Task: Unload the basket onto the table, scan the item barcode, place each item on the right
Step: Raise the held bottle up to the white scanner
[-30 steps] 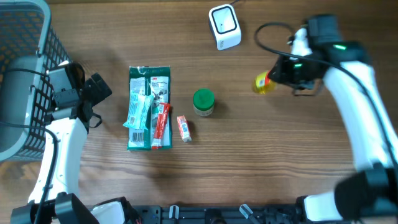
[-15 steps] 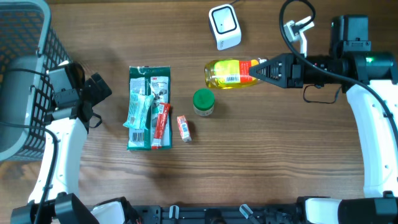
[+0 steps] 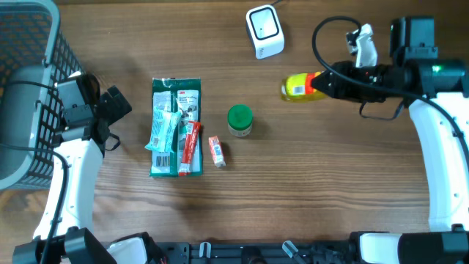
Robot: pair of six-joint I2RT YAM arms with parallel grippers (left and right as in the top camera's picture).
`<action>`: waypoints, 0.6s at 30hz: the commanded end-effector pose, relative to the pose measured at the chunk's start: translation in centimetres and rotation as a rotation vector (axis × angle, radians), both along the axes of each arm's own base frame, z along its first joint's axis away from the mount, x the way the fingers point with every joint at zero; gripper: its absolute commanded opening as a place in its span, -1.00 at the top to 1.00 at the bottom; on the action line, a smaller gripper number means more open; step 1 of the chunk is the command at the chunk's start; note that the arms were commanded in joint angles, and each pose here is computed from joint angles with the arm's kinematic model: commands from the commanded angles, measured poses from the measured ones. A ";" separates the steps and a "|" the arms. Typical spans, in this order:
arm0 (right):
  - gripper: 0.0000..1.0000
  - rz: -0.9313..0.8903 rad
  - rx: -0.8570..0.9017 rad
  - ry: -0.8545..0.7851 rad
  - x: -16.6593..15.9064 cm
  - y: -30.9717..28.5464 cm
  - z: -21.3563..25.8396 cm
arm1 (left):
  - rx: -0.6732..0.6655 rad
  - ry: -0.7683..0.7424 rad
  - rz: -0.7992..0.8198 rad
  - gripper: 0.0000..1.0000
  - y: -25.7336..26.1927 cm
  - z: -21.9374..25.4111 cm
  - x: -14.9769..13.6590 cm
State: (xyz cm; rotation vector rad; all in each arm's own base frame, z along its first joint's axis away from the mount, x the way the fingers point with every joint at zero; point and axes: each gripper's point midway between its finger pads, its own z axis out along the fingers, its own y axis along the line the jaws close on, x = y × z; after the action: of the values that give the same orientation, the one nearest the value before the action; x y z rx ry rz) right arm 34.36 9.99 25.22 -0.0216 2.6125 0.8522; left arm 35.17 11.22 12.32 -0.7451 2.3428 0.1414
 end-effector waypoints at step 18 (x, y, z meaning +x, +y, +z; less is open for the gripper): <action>0.91 -0.158 -1.272 -0.636 21.4 9.8 -0.3 | 0.011 -0.027 -0.008 -1.00 0.2 1.1 0.4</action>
State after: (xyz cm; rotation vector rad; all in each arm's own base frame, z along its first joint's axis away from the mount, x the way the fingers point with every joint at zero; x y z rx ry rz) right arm 54.67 21.27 25.18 -0.3294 2.1447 -0.4983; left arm 35.20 11.23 12.38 -0.7452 2.3408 0.1410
